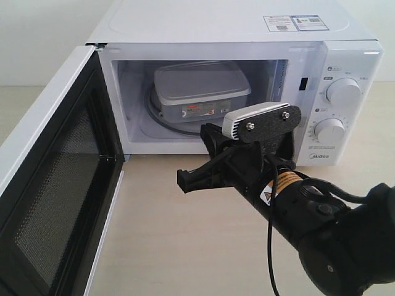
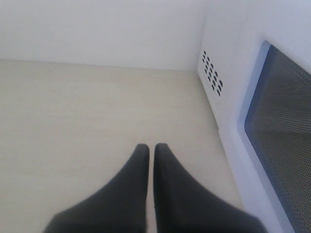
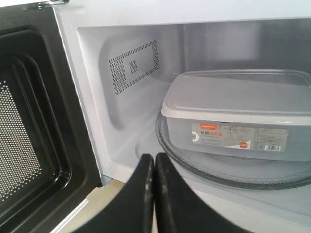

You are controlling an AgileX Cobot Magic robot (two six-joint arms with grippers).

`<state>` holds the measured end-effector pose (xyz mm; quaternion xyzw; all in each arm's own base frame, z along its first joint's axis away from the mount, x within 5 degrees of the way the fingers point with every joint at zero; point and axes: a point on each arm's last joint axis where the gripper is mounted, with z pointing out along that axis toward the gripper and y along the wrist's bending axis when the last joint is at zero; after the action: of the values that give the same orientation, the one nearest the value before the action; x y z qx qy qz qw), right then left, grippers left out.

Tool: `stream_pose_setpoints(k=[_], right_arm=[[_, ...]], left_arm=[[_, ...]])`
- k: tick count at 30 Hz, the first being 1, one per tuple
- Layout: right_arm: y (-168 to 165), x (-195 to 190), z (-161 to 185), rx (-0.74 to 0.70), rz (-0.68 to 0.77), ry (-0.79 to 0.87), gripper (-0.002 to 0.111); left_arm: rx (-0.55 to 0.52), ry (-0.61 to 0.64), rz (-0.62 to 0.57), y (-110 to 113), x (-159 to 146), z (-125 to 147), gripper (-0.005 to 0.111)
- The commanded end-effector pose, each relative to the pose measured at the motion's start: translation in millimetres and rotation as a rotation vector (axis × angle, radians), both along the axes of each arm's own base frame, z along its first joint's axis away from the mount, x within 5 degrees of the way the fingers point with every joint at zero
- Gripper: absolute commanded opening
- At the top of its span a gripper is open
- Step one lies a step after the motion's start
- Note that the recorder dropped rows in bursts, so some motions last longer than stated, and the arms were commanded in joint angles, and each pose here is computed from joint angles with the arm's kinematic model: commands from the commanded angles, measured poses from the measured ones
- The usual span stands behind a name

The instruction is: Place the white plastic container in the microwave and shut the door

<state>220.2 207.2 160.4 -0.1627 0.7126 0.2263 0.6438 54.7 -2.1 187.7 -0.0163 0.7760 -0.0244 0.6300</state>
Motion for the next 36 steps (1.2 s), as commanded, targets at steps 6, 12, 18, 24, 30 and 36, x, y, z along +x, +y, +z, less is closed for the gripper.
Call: stream_pose_setpoints(k=[6, 12, 18, 24, 30, 36], right_arm=[[-2.0, -1.1, 2.6, 0.01, -0.005, -0.011, 0.0], [-12.6, 0.1, 22.7, 0.086, -0.102, -0.003, 0.0], [-32.6, -11.5, 68.8, 0.129, -0.163, 0.031, 0.0], [-63.0, -23.7, 109.7, 0.117, -0.294, -0.065, 0.0], [-109.0, -26.5, 120.5, 0.024, -0.288, 0.119, 0.0], [-172.7, -65.9, 149.8, -0.018, -0.353, 0.07, 0.0]], left_arm=[[0.002, 0.0, 0.003, 0.2, -0.1, -1.1, 0.004], [0.002, 0.0, 0.003, 0.2, -0.1, -1.1, 0.004], [0.002, 0.0, 0.003, 0.2, -0.1, -1.1, 0.004], [0.002, 0.0, 0.003, 0.2, -0.1, -1.1, 0.004], [0.002, 0.0, 0.003, 0.2, -0.1, -1.1, 0.004], [0.002, 0.0, 0.003, 0.2, -0.1, -1.1, 0.004]])
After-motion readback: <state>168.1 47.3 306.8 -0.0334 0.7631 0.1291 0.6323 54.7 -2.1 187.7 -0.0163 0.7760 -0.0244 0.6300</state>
